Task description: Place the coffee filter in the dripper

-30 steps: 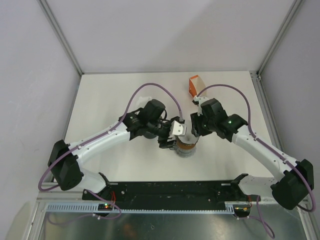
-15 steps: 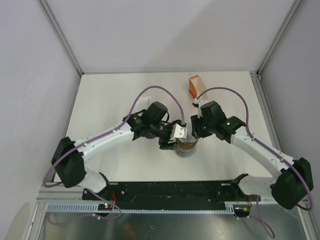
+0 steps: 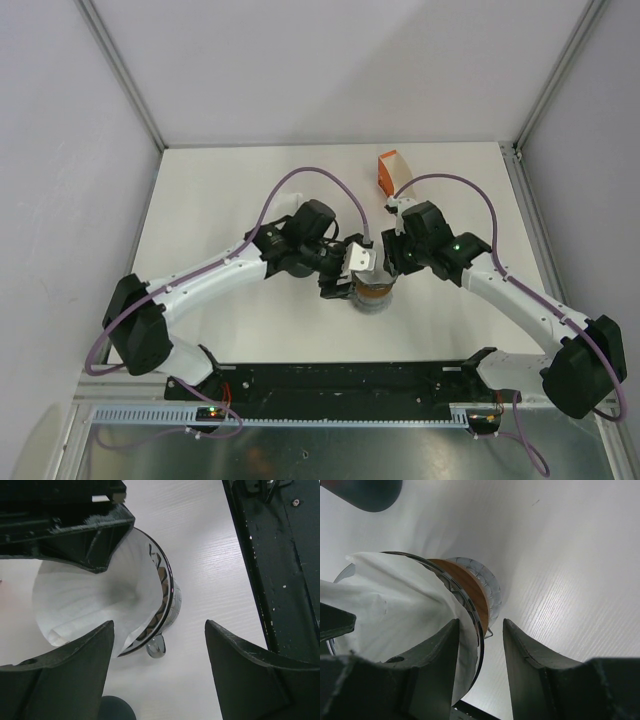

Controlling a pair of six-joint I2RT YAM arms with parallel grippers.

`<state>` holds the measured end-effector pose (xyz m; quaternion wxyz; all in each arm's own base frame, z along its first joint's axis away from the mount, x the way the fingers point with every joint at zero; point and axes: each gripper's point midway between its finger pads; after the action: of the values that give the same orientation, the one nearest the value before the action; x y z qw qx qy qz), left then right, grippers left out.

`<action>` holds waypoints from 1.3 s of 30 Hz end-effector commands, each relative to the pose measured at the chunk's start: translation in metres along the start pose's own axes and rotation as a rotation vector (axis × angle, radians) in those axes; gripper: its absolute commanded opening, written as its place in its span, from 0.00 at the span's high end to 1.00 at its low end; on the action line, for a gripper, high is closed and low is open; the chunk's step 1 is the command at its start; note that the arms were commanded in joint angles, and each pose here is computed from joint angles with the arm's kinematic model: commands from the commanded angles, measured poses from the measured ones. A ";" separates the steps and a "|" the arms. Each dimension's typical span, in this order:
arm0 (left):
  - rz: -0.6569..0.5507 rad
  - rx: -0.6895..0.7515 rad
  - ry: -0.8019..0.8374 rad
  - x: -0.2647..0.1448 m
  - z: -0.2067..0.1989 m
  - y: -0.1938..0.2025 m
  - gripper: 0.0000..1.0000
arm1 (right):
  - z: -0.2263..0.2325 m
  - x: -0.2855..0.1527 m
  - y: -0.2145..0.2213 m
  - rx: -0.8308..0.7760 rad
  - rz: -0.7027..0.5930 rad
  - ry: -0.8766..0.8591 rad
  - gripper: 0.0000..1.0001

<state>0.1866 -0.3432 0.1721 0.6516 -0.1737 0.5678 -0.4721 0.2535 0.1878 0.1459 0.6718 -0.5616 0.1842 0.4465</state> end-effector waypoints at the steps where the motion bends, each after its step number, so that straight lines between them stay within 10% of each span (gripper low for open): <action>1: -0.089 0.007 -0.028 -0.016 0.010 -0.039 0.22 | 0.000 -0.004 -0.009 -0.014 -0.041 -0.008 0.55; 10: -0.095 0.001 -0.050 -0.029 0.012 -0.039 0.22 | 0.005 -0.008 -0.012 -0.018 -0.057 -0.032 0.55; 17: -0.023 0.030 -0.066 -0.027 0.009 -0.013 0.41 | 0.009 -0.012 -0.014 -0.026 -0.069 -0.056 0.55; 39: 0.000 0.022 -0.054 -0.016 0.016 -0.005 0.40 | 0.028 -0.032 -0.040 -0.022 -0.164 -0.182 0.42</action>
<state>0.1931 -0.3322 0.1764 0.6606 -0.1784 0.5636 -0.4627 0.2539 0.1972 0.1766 0.6968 -0.5428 0.1152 0.4545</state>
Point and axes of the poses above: each gripper's point midway between its finger pads, its own x axis out along the fingers, its own z axis along the line the jaws close on, y = z × x, and after that the axes turned 12 degrees about x, right-handed
